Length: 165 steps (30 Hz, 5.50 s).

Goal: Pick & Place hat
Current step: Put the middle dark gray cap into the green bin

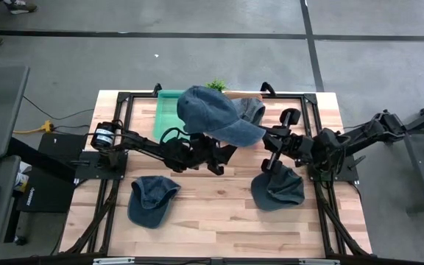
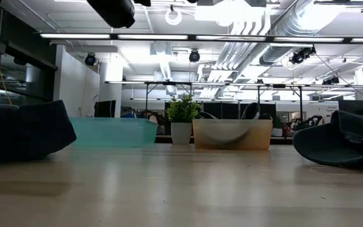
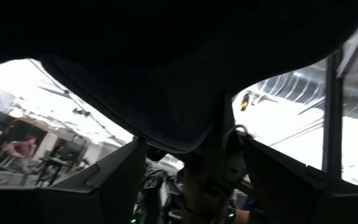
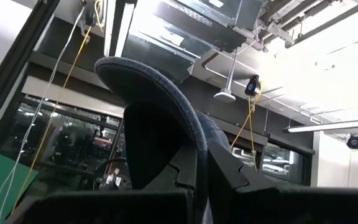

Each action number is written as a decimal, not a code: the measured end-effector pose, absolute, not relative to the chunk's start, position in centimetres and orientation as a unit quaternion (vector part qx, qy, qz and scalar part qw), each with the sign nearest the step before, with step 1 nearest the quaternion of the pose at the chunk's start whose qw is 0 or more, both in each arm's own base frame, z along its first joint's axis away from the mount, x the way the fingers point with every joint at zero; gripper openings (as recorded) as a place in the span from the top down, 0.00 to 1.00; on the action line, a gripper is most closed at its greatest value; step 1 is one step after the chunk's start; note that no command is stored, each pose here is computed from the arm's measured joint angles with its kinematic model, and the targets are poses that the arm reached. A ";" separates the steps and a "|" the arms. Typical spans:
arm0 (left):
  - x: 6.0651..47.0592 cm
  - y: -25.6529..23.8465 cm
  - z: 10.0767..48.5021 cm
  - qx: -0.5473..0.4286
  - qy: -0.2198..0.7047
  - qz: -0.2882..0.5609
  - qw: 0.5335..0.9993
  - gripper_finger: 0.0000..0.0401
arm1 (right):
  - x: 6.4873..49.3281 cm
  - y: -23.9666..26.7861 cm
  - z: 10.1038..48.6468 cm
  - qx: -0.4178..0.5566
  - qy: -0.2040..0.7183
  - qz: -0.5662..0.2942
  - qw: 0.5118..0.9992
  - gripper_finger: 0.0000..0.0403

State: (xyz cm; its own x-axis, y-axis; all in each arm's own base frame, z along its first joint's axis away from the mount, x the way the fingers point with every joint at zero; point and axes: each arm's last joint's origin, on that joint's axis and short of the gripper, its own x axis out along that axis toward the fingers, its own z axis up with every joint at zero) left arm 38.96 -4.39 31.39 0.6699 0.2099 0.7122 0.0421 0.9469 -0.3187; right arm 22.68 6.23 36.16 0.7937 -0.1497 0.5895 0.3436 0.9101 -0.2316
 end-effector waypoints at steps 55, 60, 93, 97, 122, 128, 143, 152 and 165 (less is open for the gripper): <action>40.6 -3.4 29.7 -0.146 -0.241 0.158 0.946 0.98 | 21.2 5.5 36.2 -0.200 -0.151 -0.320 0.914 0.50; 40.0 -3.1 30.2 -0.113 -0.157 0.220 0.956 0.98 | 19.6 5.7 37.0 -0.196 -0.140 -0.323 0.915 0.44; 21.4 2.3 31.8 -0.093 0.385 0.473 0.787 0.98 | 16.1 6.8 36.2 -0.144 0.029 -0.419 0.896 0.44; 21.4 4.9 31.7 -0.122 0.418 0.453 0.778 0.98 | 16.3 6.9 35.8 -0.143 0.033 -0.417 0.897 0.44; 15.9 17.8 26.7 -0.360 0.449 0.332 0.748 0.98 | 16.4 7.0 35.3 -0.150 0.042 -0.415 0.896 0.44; 17.1 19.0 24.7 -0.364 0.476 0.323 0.733 0.98 | 16.5 7.1 35.2 -0.151 0.043 -0.414 0.897 0.44; 18.7 20.5 21.2 -0.389 0.510 0.276 0.716 0.98 | 16.5 7.1 34.8 -0.154 0.056 -0.424 0.891 0.44; 18.4 20.7 21.1 -0.351 0.534 0.327 0.697 0.75 | 16.6 7.1 34.5 -0.156 0.059 -0.423 0.891 0.44; 18.1 20.5 21.3 -0.325 0.548 0.322 0.700 0.34 | 16.6 7.1 34.5 -0.156 0.059 -0.423 0.891 0.44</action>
